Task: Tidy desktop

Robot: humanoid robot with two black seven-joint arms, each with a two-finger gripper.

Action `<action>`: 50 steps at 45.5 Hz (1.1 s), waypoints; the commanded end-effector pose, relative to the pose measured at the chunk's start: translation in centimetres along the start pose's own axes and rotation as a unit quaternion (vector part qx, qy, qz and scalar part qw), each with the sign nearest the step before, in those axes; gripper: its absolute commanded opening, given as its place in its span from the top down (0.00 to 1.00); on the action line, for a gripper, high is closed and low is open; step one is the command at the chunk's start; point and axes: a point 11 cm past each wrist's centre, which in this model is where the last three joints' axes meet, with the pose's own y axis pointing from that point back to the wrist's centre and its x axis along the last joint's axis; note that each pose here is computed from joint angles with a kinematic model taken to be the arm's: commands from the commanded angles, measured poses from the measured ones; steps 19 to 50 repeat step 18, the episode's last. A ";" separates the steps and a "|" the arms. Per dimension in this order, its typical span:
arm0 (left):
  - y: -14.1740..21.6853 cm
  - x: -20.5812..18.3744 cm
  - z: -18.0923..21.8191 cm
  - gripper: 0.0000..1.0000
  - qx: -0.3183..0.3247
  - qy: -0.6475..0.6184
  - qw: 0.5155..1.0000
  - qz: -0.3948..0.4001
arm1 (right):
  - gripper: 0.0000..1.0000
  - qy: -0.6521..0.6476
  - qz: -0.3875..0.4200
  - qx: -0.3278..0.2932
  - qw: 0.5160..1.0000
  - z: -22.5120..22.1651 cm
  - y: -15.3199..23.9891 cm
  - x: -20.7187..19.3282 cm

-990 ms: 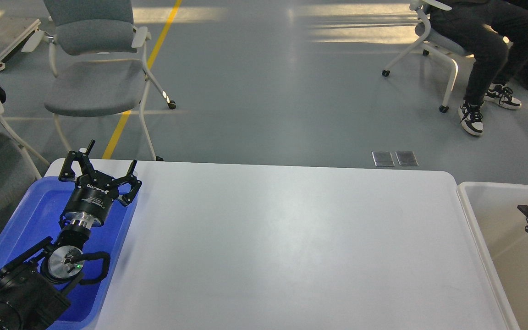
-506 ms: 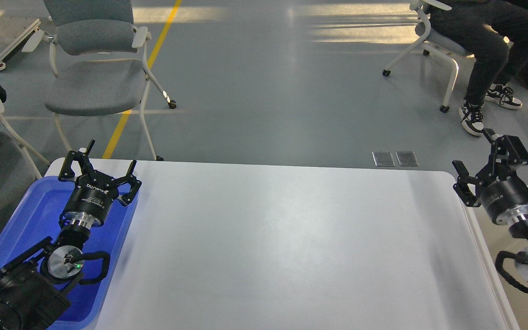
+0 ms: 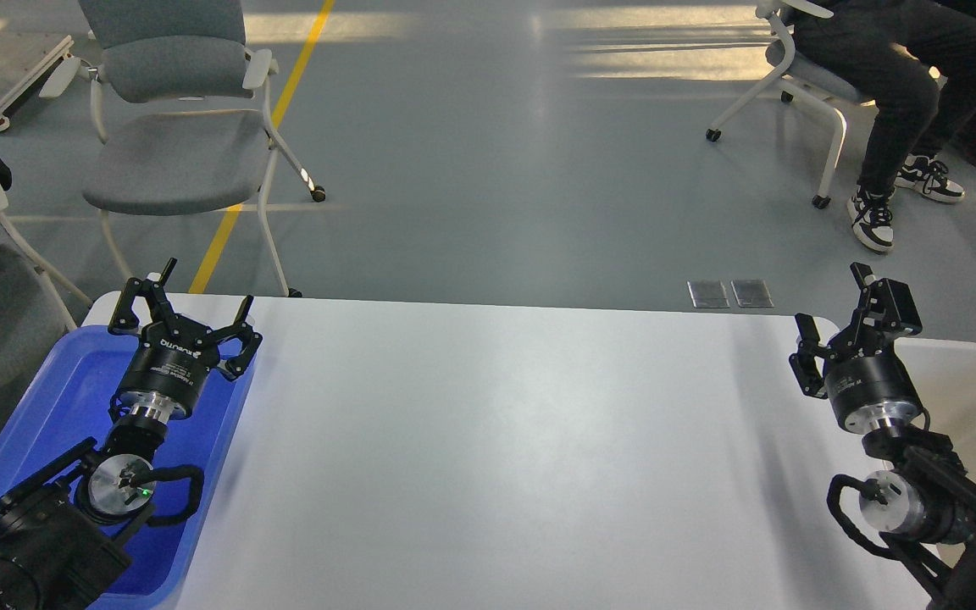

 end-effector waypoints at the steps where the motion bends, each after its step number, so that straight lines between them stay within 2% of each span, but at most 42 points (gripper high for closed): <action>1: 0.0 0.0 0.0 0.00 0.000 0.000 1.000 0.000 | 0.00 -0.029 -0.004 -0.005 1.000 1.4 0.3 -2.1; 6: 0.0 0.0 0.0 0.00 0.000 0.000 1.000 0.000 | 0.00 -0.041 -0.002 -0.008 0.999 2.1 0.4 -3.0; 50: 0.0 0.0 0.0 0.00 0.000 0.000 1.000 0.000 | 0.00 -0.039 0.001 -0.013 0.999 2.4 0.6 -2.8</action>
